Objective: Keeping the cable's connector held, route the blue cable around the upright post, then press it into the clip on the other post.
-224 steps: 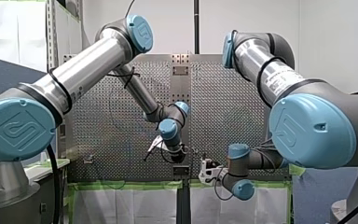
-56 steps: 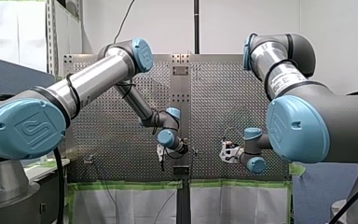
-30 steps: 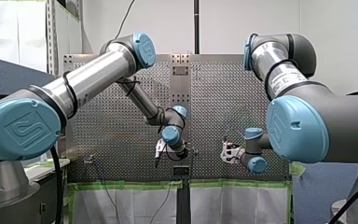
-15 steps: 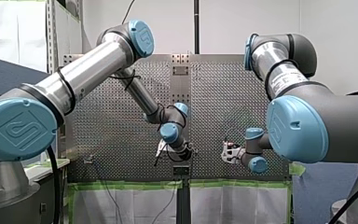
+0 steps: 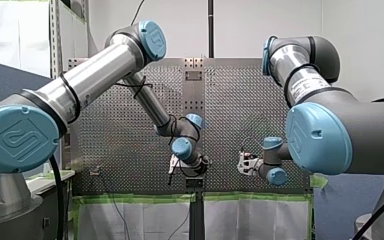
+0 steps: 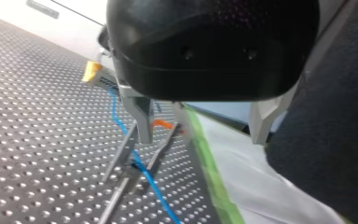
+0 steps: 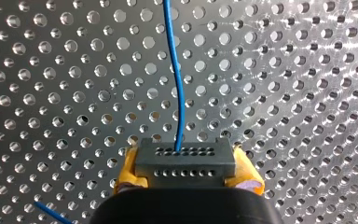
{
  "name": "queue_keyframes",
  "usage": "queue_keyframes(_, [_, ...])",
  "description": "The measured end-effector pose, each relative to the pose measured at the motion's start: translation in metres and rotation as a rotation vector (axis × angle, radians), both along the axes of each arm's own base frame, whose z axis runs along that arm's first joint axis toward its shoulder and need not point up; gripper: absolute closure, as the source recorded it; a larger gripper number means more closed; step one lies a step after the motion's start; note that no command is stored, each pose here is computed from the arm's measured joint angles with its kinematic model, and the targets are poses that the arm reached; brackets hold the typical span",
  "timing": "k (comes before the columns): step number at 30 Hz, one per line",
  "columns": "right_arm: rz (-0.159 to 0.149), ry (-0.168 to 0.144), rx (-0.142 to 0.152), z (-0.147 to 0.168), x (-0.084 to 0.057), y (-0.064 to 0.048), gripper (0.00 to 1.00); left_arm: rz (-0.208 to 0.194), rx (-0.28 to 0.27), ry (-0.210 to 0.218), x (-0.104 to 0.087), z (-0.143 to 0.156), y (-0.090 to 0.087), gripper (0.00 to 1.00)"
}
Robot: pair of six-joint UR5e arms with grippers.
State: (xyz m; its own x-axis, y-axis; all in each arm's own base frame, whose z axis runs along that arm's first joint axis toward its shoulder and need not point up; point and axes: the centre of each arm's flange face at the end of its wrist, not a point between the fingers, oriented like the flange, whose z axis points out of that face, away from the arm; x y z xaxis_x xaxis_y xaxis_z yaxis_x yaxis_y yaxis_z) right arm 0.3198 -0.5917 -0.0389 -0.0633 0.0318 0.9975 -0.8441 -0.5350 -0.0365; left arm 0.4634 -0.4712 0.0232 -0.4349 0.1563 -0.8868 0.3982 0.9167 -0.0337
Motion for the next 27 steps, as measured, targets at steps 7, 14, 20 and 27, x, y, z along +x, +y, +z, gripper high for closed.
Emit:
queue_keyframes(7, [0.0,-0.001,0.0,0.0,0.0,0.0,1.0,0.004,-0.028,-0.024,0.0024,0.0013,-0.0038,0.0])
queue_keyframes(14, [0.0,0.0,0.002,-0.0002,0.0,0.0002,1.0,-0.001,-0.037,-0.034,0.0009,0.0019,-0.0075,0.0])
queue_keyframes(20, [0.0,0.0,0.002,-0.0002,0.0,0.0001,1.0,-0.005,-0.039,-0.037,-0.0012,0.0022,-0.0101,0.0])
queue_keyframes(27, [0.005,0.0,0.002,-0.0001,0.0004,0.0004,1.0,0.017,-0.029,-0.043,-0.0013,0.0024,-0.0088,0.0])
